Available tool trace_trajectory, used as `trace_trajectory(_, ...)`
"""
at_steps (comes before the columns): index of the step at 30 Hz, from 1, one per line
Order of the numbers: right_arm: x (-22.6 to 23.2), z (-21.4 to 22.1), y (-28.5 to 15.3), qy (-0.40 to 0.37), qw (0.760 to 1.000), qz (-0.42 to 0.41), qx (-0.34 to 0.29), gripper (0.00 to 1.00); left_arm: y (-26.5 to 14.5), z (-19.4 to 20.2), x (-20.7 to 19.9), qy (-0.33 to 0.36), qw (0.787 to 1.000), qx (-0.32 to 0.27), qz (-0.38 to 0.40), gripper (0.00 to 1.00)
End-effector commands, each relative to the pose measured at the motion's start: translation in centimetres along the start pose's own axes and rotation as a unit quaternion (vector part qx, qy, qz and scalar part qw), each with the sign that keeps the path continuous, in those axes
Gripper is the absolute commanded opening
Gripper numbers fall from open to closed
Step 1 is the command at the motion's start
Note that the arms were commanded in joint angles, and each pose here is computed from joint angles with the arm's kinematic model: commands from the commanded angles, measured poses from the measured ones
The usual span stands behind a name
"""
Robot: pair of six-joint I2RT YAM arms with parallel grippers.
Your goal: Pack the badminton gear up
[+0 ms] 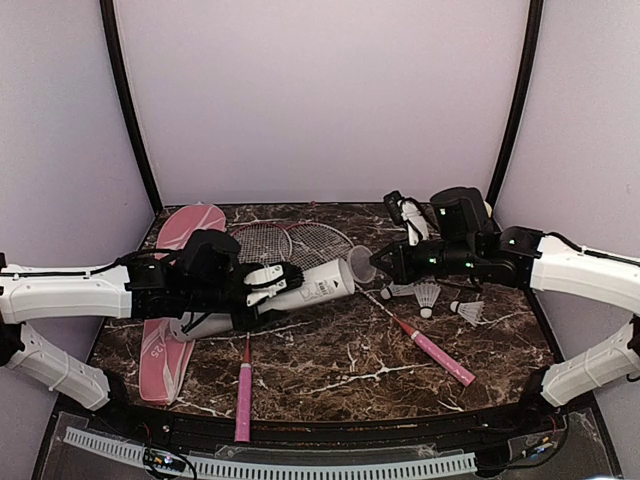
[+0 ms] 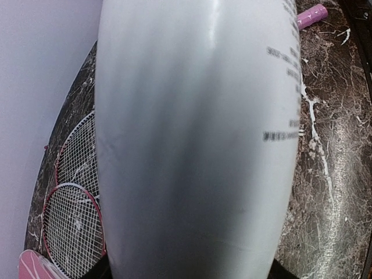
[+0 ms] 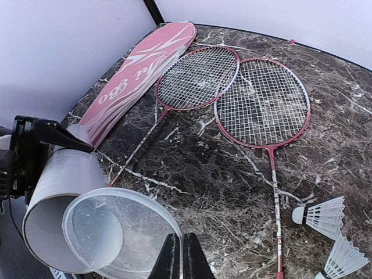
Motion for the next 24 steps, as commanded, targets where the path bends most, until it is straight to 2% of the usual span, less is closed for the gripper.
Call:
trace_trajectory(1, -0.3, -1.8, -1.2, -0.005, 0.999, 0.019, -0.036, 0.01, -0.5, 0.2, 0.1, 0.012, 1.0, 0.005, -0.006, 0.61)
trace_trajectory(7, -0.3, -1.9, -1.5, -0.005, 0.999, 0.02, -0.043, 0.01, -0.5, 0.1, 0.2, 0.011, 1.0, 0.005, -0.008, 0.61)
trace_trajectory(11, -2.6, -0.9, -1.3, 0.006, 0.997, 0.073, -0.028, 0.02, -1.3, 0.1, 1.2, 0.002, 0.999, 0.008, -0.036, 0.6)
trace_trajectory(14, -5.7, 2.2, -0.6, 0.029, 0.991, 0.132, 0.014, 0.02, -2.8, -0.2, 2.4, -0.006, 0.998, -0.003, -0.069, 0.6)
trace_trajectory(17, -7.1, 6.4, 0.5, 0.053, 0.984, 0.15, 0.077, 0.02, -4.3, -0.9, 3.3, -0.01, 0.995, -0.027, -0.095, 0.6)
trace_trajectory(20, -6.6, 9.7, 1.8, 0.069, 0.981, 0.141, 0.118, 0.01, -5.0, -1.5, 3.7, -0.009, 0.993, -0.045, -0.108, 0.6)
trace_trajectory(24, -5.4, 12.5, 3.5, 0.084, 0.976, 0.131, 0.151, 0.01, -4.6, -1.1, 3.4, -0.002, 0.994, -0.035, -0.103, 0.6)
Point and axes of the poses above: each gripper's point midway between its finger pads, its own y axis out along the fingers, its own x axis along the line the jaws close on, z = x × y, the point moved 1 cm from there along -y, back along the fingers, and after that the axes turned 8 degrees about y, right-handed, at the moved point
